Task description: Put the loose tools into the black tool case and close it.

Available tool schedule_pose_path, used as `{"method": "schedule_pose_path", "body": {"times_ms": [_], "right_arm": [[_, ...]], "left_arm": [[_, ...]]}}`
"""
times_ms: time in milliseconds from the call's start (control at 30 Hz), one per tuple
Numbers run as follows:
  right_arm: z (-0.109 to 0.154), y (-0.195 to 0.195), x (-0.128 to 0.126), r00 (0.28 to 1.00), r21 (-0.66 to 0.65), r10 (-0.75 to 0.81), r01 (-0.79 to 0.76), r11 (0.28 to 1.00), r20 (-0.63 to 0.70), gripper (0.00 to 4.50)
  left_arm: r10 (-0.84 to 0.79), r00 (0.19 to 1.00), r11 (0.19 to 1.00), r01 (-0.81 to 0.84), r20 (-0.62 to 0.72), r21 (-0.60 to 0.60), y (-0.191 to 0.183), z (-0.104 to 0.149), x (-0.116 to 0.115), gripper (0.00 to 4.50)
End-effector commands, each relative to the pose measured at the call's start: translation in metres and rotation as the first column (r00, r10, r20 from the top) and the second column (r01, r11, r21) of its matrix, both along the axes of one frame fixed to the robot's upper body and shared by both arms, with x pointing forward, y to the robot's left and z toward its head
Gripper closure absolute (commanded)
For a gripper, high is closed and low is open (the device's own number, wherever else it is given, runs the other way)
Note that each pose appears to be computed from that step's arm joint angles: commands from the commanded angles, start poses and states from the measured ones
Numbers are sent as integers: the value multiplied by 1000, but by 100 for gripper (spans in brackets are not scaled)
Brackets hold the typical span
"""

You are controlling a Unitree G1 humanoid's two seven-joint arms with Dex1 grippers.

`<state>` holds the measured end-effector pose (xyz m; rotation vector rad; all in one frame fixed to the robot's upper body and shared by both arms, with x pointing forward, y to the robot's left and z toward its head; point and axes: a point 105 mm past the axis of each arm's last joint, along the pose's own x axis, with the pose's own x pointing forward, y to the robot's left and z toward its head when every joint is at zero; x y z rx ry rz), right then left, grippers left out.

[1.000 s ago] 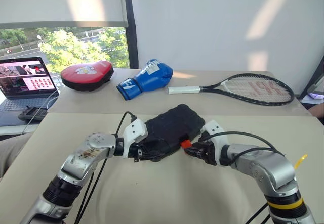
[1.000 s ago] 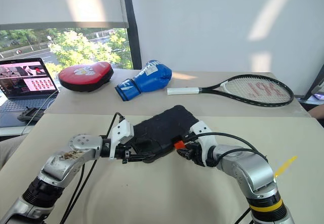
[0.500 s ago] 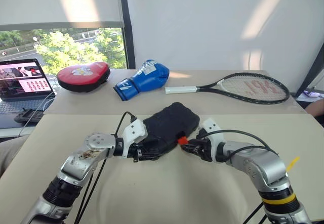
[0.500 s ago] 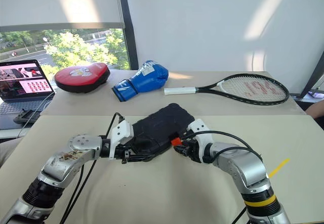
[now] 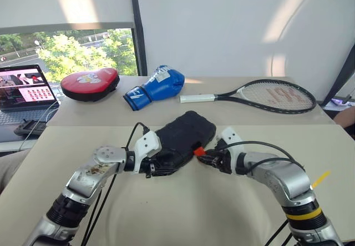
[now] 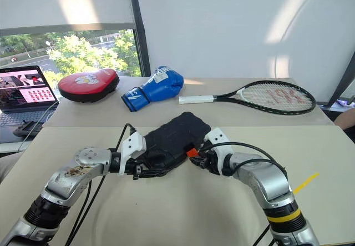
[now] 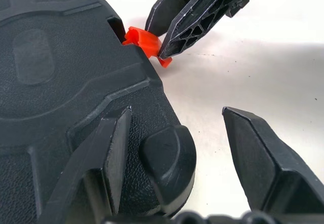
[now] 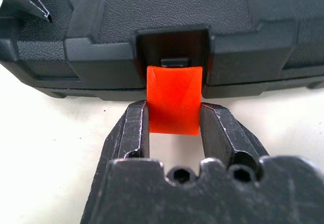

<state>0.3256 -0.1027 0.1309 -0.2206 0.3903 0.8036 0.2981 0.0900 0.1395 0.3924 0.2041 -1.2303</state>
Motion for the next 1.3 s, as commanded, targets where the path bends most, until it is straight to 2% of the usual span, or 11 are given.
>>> {"method": "schedule_pose_path", "body": {"times_ms": [33, 300, 333, 433, 533, 567, 667, 767, 933, 967, 1300], "right_arm": [[36, 4, 10, 987, 10, 39, -41, 999, 157, 332], [31, 11, 18, 989, 0, 76, -76, 997, 124, 332], [30, 11, 23, 991, 5, 63, -64, 998, 119, 252], [27, 8, 31, 993, 12, 32, -34, 999, 117, 170], [30, 1, 23, 993, 20, 46, -48, 999, 107, 64], [32, -6, 17, 994, 15, 54, -56, 998, 95, 64], [34, -17, 4, 995, -3, 74, -74, 997, 61, 152], [31, -20, -8, 994, -9, 111, -111, 994, 3, 265], [22, -12, 0, 992, -29, 120, -121, 992, -40, 433], [19, -7, 4, 991, -33, 122, -124, 992, -47, 448], [14, 29, 43, 985, -59, 166, -168, 984, -42, 448]], "left_arm": [[3, 997, 999, 0, -80, 47, 2, -20, -7, 139], [14, 997, 999, -9, -81, 52, 3, -21, -8, 139], [16, 997, 999, -12, -82, 52, 4, -21, -9, 139], [22, 996, 999, -18, -83, 52, 4, -21, -8, 139], [27, 996, 998, -23, -82, 50, 4, -21, -9, 139], [31, 996, 998, -28, -81, 48, 5, -21, -8, 139], [36, 996, 998, -33, -79, 48, 6, -20, -8, 139], [37, 996, 998, -34, -79, 49, 6, -21, -8, 139], [36, 996, 998, -32, -78, 50, 6, -21, -7, 139], [36, 996, 998, -32, -77, 51, 6, -21, -7, 139], [41, 996, 998, -37, -80, 49, 6, -23, -9, 139]]}}
